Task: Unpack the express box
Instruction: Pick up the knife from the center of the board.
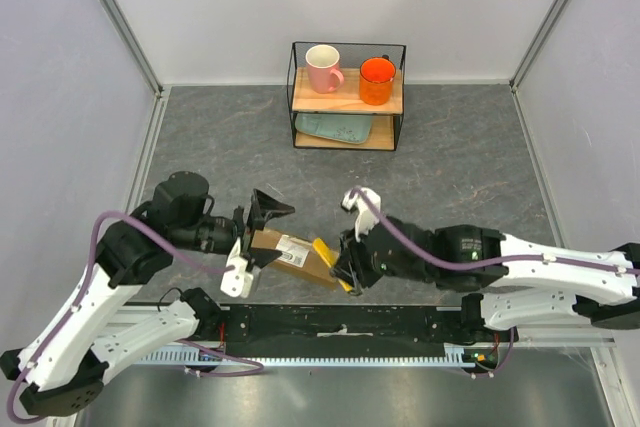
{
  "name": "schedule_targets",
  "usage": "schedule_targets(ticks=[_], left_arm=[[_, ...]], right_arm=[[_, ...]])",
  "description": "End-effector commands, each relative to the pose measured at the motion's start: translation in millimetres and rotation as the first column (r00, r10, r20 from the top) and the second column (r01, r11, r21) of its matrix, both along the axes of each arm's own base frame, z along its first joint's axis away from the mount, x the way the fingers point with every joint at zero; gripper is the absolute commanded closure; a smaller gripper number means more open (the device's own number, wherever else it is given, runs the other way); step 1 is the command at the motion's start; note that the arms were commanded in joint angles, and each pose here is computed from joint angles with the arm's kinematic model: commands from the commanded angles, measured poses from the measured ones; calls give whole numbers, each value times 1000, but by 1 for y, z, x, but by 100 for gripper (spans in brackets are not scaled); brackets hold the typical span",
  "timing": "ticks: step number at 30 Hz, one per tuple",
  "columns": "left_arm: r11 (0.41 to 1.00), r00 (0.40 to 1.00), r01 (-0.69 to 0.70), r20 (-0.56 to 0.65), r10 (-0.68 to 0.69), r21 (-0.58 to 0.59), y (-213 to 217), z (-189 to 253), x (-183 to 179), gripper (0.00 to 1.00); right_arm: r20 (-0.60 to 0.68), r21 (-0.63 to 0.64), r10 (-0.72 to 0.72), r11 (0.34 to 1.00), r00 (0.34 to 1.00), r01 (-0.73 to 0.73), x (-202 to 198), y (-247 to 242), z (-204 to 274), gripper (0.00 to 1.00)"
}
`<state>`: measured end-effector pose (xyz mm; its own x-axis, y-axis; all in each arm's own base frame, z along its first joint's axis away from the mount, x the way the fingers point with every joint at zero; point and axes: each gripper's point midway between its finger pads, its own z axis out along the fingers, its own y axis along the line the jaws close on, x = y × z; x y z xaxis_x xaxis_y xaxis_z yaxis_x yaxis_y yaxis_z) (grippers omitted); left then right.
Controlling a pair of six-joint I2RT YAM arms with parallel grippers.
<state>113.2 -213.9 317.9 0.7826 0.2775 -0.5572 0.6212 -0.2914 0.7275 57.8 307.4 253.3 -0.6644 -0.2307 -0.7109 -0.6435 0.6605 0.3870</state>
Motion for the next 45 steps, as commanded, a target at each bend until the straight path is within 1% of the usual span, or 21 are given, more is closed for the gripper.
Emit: schedule_targets(ticks=[1,9,14,17,18,20,21,23,24,26,29,33,35,36,37,39,40,41,42,43,45], left_arm=[[995,975,103,199,-101,0,-7,-1,0,1],[993,975,109,187,-115,43,-14,-8,7,1],[994,979,102,176,-107,35,-16,-8,8,2],[992,979,113,167,-120,48,-15,-15,4,8],[991,979,117,159,-126,63,-14,-19,3,18],[992,983,110,138,-118,62,-14,-19,1,30],[992,985,112,125,-119,61,-16,-19,0,44],[993,990,102,95,-107,60,-18,-17,-2,58],[993,990,101,90,-107,66,-19,-17,-2,71],[994,994,88,65,-92,72,-22,-17,-1,78],[994,996,75,47,-79,79,-24,-16,0,80],[995,998,65,13,-66,71,-26,-17,-2,98],[998,998,34,-57,-31,56,-29,-20,-2,98],[999,995,20,-99,-16,38,-32,-19,-3,98],[999,972,-46,-231,51,27,-33,-21,-5,98],[996,935,-90,-344,87,8,-37,-25,-9,98],[993,896,-119,-432,107,0,-36,-26,-16,98],[991,860,-137,-497,120,2,-38,-39,-19,98],[985,849,-158,-518,100,-68,-41,-26,-20,98],[980,792,-186,-600,110,-66,-42,-29,-26,98],[974,734,-208,-672,98,-85,-44,-26,-27,98]], right_arm=[[-16,165,132,978,991,-128,5,17,59,100],[-109,204,277,946,955,-252,-2,39,66,100],[-130,208,287,944,949,-257,6,40,67,100],[-129,224,284,942,950,-251,12,41,74,100],[-129,226,285,941,950,-252,14,40,75,100],[-134,232,285,940,949,-250,16,40,77,100],[-136,232,286,940,948,-251,17,41,76,100],[-141,239,286,939,948,-248,20,41,78,100],[-141,244,286,938,948,-247,22,42,79,100],[-144,250,289,936,946,-248,23,43,80,100],[-143,250,294,935,945,-253,25,44,80,100],[-125,266,290,931,949,-250,28,45,85,99],[-84,269,280,931,956,-249,34,43,92,84],[-56,269,274,930,960,-250,37,40,97,72],[-19,254,226,943,974,-214,51,35,101,50],[112,232,174,953,978,-196,67,18,125,29],[175,240,153,951,973,-193,72,12,139,19],[228,243,109,956,968,-165,80,6,148,16],[293,251,96,952,951,-174,81,-4,161,13],[323,248,89,953,942,-176,83,-7,163,8],[401,252,61,952,914,-174,84,-22,173,5]])
